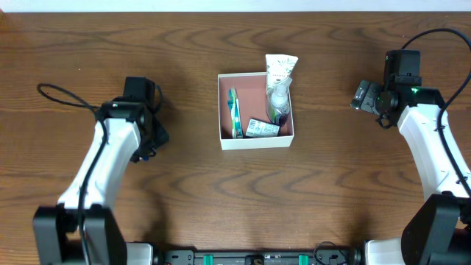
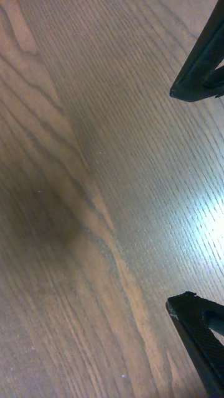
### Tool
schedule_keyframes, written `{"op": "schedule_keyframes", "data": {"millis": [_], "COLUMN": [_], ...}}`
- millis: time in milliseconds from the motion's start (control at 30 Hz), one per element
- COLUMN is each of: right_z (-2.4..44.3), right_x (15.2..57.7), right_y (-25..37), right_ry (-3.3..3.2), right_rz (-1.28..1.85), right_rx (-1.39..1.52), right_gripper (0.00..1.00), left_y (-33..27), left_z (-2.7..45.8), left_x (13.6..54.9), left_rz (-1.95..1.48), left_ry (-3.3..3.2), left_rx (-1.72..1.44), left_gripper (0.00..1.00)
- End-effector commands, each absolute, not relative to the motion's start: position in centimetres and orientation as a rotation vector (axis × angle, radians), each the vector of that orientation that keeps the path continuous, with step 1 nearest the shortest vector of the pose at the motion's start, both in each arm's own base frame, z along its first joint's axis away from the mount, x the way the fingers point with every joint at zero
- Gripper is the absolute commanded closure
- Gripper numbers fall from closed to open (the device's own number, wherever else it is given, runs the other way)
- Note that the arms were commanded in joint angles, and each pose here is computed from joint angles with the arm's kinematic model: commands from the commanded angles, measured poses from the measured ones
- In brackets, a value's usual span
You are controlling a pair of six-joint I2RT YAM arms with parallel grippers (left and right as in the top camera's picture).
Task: Pack container
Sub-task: 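Move left gripper to the blue razor and grasp it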
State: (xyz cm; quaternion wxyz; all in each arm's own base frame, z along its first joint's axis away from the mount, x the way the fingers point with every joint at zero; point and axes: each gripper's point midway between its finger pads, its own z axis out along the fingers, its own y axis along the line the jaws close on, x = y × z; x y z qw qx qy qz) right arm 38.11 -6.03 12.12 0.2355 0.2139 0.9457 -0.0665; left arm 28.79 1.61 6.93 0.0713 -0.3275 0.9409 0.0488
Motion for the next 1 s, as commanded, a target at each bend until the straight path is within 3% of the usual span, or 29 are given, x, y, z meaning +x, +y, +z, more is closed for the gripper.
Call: {"op": "schedule_keyframes", "data": {"millis": [0,333,967], "right_z": [12.4,12.4,12.4], "right_x": [38.1,38.1,38.1], "right_y": [-6.4,-6.4,-6.4], "right_ry": [2.58,2.58,2.58], "right_rz": [-0.187,-0.187,-0.187], "right_rx": [0.615,0.615,0.615], "right_gripper": [0.01,0.01,0.01], "left_y": [3.0,4.1,4.0], "left_z": [5.4,2.7,1.3], "left_x": [28.2,27.7,28.7], "left_rz": [0.215,0.217,0.133], "left_ry": [2.838,2.885,2.923], "left_rx": [-1.092,-1.21,-1.037], "left_gripper": [0.46,0.46,0.47]}}
